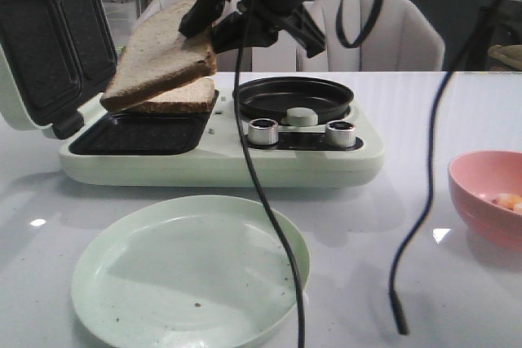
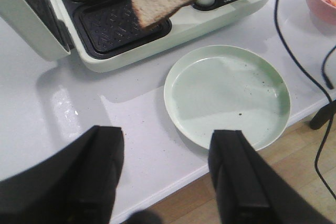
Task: Make breakfast with bread and shrimp
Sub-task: 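Lift the bread slice and lay it on the other waffle plate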
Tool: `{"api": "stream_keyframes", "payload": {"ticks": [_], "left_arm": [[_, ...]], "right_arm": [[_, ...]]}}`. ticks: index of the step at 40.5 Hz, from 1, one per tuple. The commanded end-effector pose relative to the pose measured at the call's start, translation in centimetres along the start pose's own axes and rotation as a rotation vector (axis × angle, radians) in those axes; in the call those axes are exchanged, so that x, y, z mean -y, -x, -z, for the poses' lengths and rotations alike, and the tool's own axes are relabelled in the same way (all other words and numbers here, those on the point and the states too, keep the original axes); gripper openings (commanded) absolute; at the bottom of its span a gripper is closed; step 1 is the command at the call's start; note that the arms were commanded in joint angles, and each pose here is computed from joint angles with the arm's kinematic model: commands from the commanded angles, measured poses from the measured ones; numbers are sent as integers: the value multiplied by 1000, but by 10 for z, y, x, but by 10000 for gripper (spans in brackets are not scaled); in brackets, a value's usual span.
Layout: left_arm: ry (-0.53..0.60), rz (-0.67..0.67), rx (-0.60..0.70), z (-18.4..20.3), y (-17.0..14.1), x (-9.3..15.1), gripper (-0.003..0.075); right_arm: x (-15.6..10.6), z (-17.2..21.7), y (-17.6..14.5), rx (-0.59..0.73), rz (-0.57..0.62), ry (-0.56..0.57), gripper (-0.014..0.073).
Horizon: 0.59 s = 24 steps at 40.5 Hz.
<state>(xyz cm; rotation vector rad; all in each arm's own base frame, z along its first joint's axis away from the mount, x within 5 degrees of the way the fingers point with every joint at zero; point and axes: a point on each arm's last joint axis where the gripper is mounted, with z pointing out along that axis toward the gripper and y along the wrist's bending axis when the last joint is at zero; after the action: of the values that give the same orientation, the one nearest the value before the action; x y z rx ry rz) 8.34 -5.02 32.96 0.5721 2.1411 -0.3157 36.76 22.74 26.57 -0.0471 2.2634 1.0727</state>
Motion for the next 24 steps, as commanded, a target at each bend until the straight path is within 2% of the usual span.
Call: {"api": "stream_keyframes", "payload": {"ticks": [1, 7, 9, 18, 24], "left_arm": [[-12, 0, 103, 6, 14, 1, 426], [-12, 0, 103, 6, 14, 1, 426], [-12, 0, 103, 6, 14, 1, 426], [-12, 0, 103, 6, 14, 1, 426], [-12, 0, 103, 6, 14, 1, 426]], "right_arm": [[-19, -3, 24, 65, -7, 79, 37], [-9, -33, 27, 42, -48, 97, 92], [-6, -40, 28, 40, -60, 102, 148], [1, -54, 28, 27, -78, 103, 496], [-1, -49, 31, 31, -54, 104, 508]]}}
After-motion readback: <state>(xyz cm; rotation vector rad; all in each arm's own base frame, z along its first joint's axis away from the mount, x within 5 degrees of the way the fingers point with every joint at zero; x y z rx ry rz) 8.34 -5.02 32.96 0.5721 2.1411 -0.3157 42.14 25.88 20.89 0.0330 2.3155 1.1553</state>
